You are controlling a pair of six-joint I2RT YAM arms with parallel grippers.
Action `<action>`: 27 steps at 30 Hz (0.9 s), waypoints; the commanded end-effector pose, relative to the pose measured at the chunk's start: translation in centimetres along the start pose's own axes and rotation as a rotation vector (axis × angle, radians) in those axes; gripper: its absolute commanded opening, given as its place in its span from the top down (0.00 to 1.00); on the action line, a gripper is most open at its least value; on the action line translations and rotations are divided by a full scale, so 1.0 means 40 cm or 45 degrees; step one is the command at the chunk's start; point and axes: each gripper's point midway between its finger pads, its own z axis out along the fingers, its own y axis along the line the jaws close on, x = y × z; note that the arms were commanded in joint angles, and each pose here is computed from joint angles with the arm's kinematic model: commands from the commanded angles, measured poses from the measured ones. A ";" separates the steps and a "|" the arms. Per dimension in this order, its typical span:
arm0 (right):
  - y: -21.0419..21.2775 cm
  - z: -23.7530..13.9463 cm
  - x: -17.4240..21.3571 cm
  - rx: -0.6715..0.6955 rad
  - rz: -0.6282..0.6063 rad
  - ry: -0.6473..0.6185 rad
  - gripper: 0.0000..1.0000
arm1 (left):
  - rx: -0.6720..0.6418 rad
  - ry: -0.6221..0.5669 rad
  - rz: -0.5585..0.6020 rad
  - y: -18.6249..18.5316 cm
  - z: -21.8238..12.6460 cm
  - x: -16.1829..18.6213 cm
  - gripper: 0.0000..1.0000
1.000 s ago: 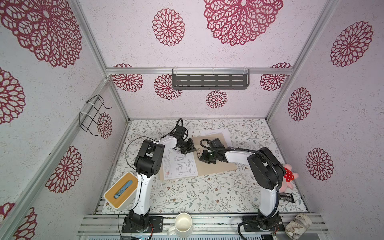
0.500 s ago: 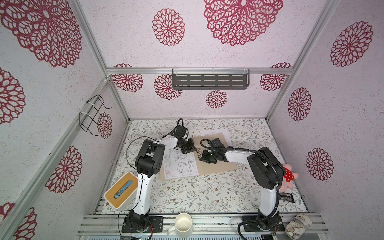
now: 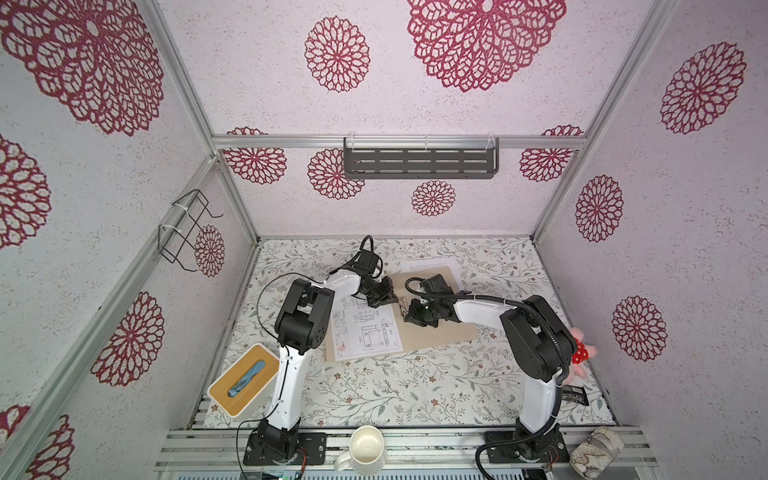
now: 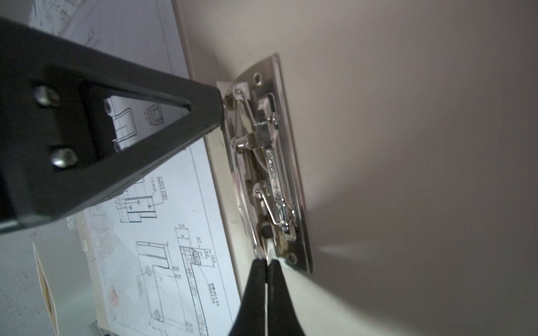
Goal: Put the files into the folder
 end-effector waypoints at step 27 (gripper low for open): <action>-0.230 -0.029 0.007 0.396 0.088 0.055 1.00 | -0.179 0.038 -0.013 0.115 0.049 0.020 0.96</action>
